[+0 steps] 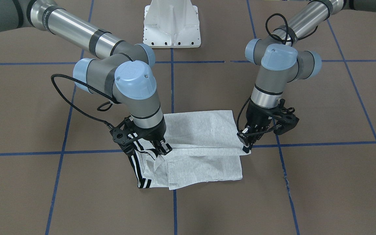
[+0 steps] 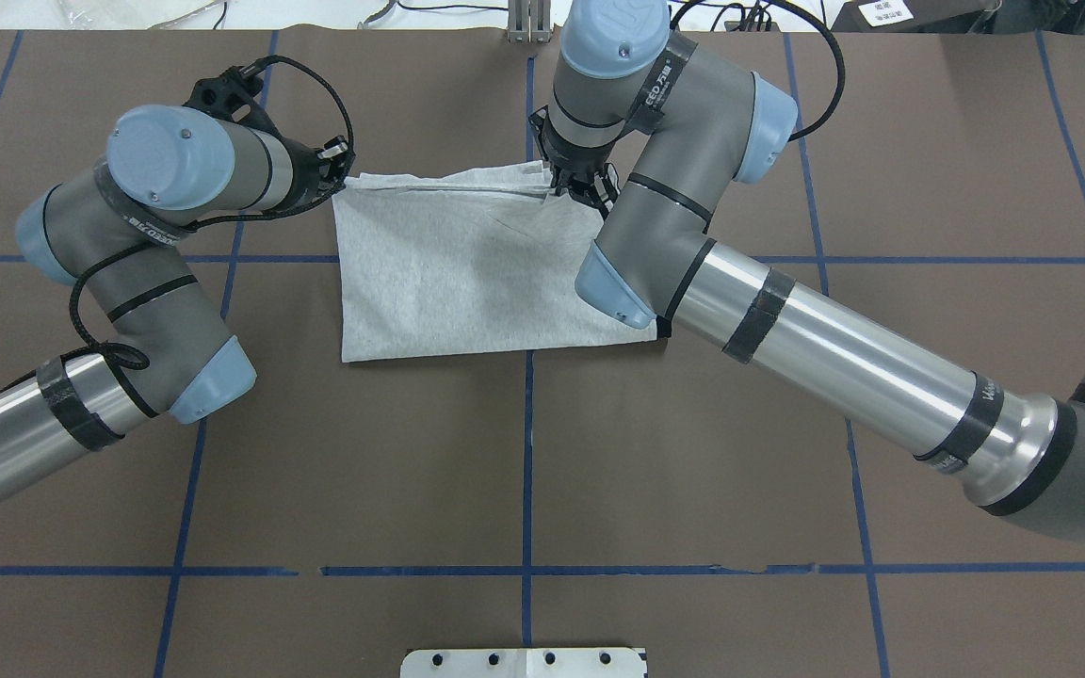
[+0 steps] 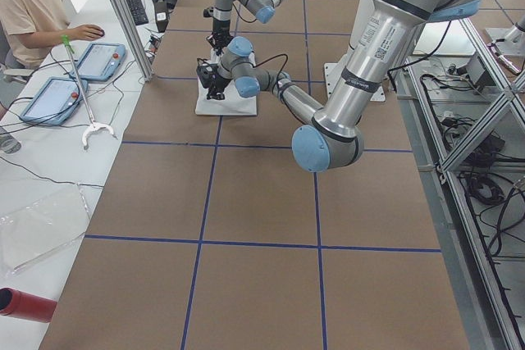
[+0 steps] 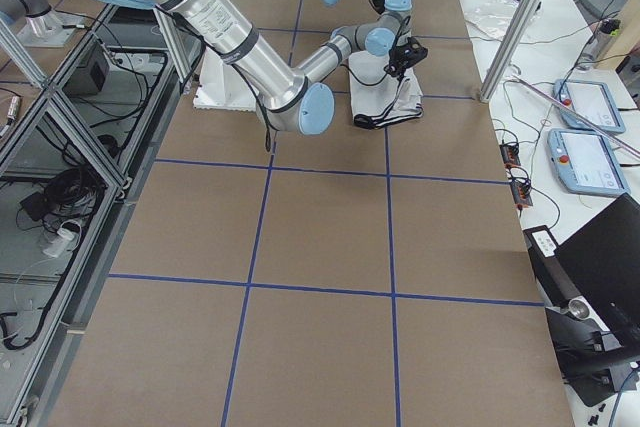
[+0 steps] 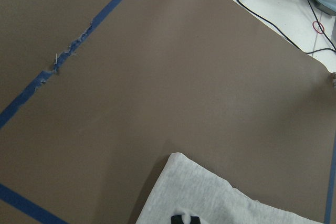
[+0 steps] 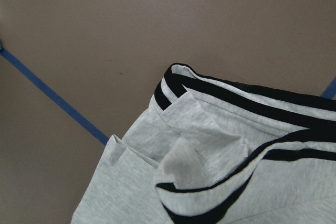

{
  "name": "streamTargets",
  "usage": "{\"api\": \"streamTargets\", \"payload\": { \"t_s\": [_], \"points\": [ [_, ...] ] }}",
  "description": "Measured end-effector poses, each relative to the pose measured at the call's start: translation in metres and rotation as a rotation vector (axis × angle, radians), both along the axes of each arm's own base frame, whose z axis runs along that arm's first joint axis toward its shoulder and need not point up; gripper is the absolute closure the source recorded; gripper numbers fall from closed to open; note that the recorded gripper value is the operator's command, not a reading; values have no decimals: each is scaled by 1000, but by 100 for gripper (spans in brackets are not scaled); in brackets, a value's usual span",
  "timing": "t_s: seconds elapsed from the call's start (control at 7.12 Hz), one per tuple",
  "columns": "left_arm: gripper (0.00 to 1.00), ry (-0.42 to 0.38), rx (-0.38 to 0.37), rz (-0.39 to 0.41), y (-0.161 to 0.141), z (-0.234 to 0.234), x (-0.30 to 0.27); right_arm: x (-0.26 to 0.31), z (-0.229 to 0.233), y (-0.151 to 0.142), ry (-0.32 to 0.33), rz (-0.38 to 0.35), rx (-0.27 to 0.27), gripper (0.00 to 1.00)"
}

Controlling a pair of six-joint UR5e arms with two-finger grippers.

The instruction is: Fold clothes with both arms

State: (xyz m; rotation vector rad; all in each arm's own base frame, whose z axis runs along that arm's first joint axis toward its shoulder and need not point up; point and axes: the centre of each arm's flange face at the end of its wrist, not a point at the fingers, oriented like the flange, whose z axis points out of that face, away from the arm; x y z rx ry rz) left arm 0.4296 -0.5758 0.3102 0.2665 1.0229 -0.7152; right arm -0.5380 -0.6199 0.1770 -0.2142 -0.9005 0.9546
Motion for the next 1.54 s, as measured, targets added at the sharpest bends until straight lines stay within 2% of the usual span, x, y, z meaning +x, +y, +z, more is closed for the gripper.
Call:
{"api": "streamTargets", "payload": {
  "t_s": [0.14,0.28,0.56,0.7,0.84,1.12,1.26,1.54],
  "points": [
    [25,-9,16,-1,-15,1,3,-2,5,-13,0,-6,25,0],
    [24,-20,47,-15,-41,7,-2,11,8,-37,4,-15,75,0],
    [22,-59,116,-47,-87,28,-39,75,17,-96,35,-66,170,0],
    [19,-76,144,-35,-95,31,-50,92,31,-108,59,-99,202,0],
    [1,-96,192,14,-95,32,-54,102,57,-108,92,-149,240,0],
    [1,-164,312,163,-88,45,-62,136,125,-96,164,-279,351,0],
    [1,-216,373,245,-86,61,-78,159,157,-91,186,-338,389,0],
    [1,-307,490,461,-72,119,-136,227,228,-84,190,-470,453,0]
  ]
}}
